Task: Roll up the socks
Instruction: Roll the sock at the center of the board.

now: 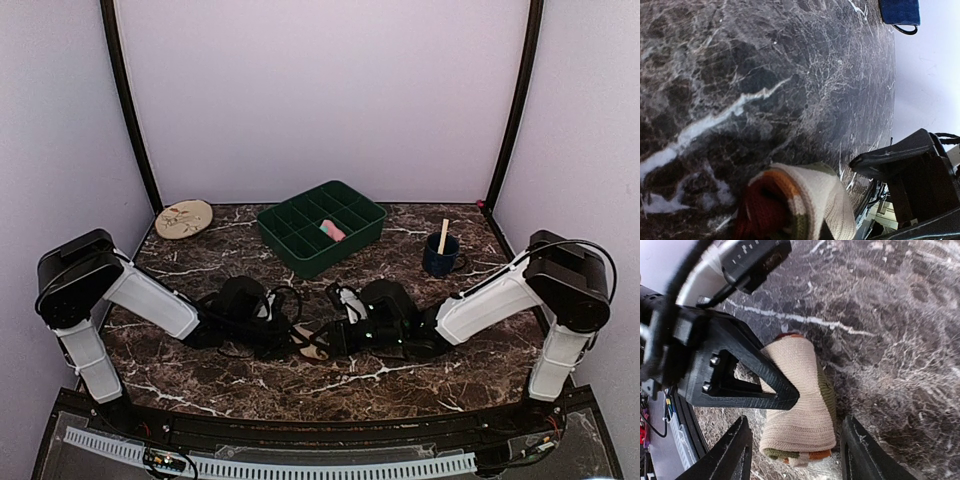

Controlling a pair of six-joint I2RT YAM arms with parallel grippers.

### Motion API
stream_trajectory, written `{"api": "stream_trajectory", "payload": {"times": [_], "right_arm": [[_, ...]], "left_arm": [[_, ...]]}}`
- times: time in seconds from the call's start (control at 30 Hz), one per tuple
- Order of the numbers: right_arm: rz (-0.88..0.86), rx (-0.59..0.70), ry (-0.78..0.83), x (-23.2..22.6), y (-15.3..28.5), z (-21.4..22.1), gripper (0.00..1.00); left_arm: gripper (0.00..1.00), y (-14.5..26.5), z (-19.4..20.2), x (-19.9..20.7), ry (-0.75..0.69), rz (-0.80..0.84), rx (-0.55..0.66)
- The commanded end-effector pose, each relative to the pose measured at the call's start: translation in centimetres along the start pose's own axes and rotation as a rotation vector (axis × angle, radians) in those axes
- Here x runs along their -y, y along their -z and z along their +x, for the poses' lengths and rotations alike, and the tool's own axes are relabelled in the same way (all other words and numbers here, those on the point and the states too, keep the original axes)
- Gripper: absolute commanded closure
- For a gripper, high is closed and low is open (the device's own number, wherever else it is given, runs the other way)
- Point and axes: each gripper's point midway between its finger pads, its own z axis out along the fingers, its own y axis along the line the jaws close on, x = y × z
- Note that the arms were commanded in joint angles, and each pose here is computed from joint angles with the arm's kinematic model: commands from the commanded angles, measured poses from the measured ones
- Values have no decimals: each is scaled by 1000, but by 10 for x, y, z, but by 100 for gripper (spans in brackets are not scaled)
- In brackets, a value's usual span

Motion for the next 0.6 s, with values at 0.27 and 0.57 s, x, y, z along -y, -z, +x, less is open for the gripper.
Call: {"api": "stream_trajectory", "payload": {"times": [0.27, 0.57], "right_arm": [[-88, -49, -109, 0, -12, 10, 43], [-75, -82, -172, 15, -19, 23, 43]], "left_arm": [[100, -3, 38, -93, 60, -291, -42], [100, -1, 46, -101, 58, -297, -44]]}}
